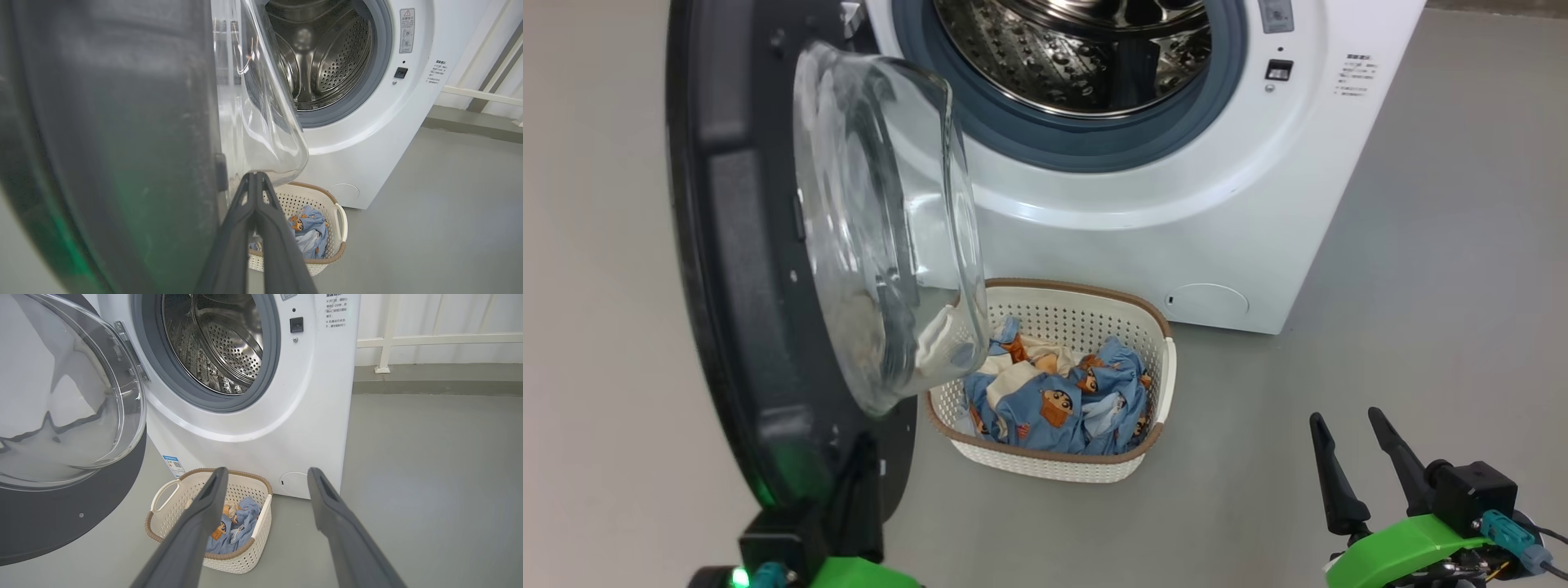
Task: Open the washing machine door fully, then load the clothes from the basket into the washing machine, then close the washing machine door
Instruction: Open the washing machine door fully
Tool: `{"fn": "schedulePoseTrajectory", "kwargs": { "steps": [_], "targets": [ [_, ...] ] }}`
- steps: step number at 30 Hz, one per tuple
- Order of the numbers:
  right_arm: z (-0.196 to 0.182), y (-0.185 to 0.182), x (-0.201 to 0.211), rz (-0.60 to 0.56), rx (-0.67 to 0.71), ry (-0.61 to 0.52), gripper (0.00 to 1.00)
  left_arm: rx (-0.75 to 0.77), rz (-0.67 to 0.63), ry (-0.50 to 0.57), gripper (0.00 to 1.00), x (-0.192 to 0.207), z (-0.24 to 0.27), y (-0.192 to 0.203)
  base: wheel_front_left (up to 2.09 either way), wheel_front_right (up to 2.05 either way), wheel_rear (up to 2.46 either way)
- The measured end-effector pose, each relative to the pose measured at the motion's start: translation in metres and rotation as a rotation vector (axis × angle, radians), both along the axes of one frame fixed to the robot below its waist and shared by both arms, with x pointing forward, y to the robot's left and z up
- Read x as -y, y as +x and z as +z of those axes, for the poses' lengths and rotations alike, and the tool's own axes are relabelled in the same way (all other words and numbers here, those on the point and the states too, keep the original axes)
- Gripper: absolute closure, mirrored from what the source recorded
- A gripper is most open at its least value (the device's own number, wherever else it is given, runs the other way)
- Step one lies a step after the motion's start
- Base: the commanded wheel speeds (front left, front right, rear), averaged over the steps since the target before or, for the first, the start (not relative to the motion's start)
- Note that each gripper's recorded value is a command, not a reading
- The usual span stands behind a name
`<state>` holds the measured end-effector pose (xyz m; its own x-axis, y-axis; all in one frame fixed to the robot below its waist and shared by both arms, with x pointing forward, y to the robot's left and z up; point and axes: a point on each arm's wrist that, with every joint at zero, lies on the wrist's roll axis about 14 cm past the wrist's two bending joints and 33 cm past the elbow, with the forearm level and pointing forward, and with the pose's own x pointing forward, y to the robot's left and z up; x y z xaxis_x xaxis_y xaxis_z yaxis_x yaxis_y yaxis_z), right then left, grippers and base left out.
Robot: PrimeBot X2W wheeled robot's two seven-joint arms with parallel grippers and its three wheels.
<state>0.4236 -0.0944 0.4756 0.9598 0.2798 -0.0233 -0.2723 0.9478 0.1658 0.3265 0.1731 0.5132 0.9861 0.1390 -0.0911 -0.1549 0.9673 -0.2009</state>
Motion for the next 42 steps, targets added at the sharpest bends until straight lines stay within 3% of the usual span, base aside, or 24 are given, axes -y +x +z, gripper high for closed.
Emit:
{"fn": "schedulePoseTrajectory", "kwargs": {
  "steps": [22, 42],
  "targets": [
    [0.009, 0.004, 0.003, -0.001, 0.020, -0.017, 0.00, 0.007, 0.281, 0.107, 1.00, -0.104, -0.005, 0.003, 0.00, 0.00, 0.00],
    [0.005, 0.015, 0.006, -0.006, 0.008, -0.027, 0.00, 0.009, 0.518, 0.111, 1.00, -0.210, -0.014, 0.014, 0.00, 0.00, 0.00]
  ]
}}
